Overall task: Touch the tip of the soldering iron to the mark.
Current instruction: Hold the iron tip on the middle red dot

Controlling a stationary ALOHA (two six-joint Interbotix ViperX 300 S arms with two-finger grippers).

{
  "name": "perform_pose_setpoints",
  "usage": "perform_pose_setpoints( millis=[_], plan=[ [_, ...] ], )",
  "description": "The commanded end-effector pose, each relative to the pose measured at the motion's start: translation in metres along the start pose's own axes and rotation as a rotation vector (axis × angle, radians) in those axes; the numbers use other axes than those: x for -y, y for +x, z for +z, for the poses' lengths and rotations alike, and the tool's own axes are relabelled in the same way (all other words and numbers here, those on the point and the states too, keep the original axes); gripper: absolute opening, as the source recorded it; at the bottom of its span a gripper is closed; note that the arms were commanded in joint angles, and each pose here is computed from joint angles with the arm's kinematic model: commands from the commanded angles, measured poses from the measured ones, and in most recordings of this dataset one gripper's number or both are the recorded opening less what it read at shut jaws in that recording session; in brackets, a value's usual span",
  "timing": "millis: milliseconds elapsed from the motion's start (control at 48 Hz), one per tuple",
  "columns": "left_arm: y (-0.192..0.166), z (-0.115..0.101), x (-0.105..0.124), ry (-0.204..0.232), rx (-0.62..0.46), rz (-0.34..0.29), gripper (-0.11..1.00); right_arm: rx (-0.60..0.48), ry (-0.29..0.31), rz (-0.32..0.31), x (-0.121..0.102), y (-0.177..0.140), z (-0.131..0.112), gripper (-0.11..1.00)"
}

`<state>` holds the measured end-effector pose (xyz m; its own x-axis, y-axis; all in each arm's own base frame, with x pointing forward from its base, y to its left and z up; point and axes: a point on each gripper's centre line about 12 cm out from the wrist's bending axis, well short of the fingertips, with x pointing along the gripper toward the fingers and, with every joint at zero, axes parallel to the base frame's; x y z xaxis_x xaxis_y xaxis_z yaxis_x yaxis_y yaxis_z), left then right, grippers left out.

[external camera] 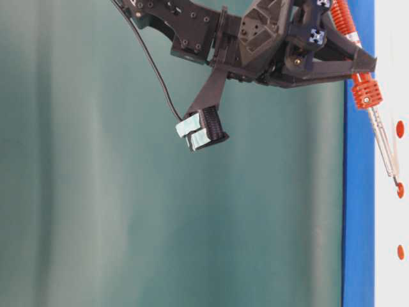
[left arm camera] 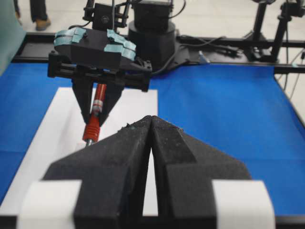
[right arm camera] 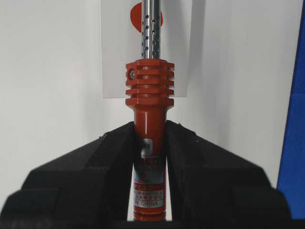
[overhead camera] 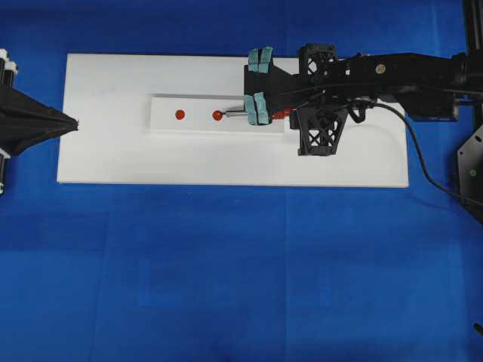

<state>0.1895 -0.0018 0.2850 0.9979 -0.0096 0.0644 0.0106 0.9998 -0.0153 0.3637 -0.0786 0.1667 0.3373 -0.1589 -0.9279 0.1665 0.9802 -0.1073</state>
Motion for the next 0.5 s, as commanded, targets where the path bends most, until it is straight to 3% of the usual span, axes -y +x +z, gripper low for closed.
perform_pose_setpoints(
  millis=[0,479],
  plan=[
    [0.0017,0.0056,-0.0002,0.002,0.017,0.001,0.0,0.024,0.003,0.0,0.0012,-0.0056,0.0047,0.06],
    [0.0018,0.0064,-0.0001,0.002,0.02,0.001,0.0,0.023,0.0,0.0,0.0005,-0.0051,0.0046,0.06]
  ],
)
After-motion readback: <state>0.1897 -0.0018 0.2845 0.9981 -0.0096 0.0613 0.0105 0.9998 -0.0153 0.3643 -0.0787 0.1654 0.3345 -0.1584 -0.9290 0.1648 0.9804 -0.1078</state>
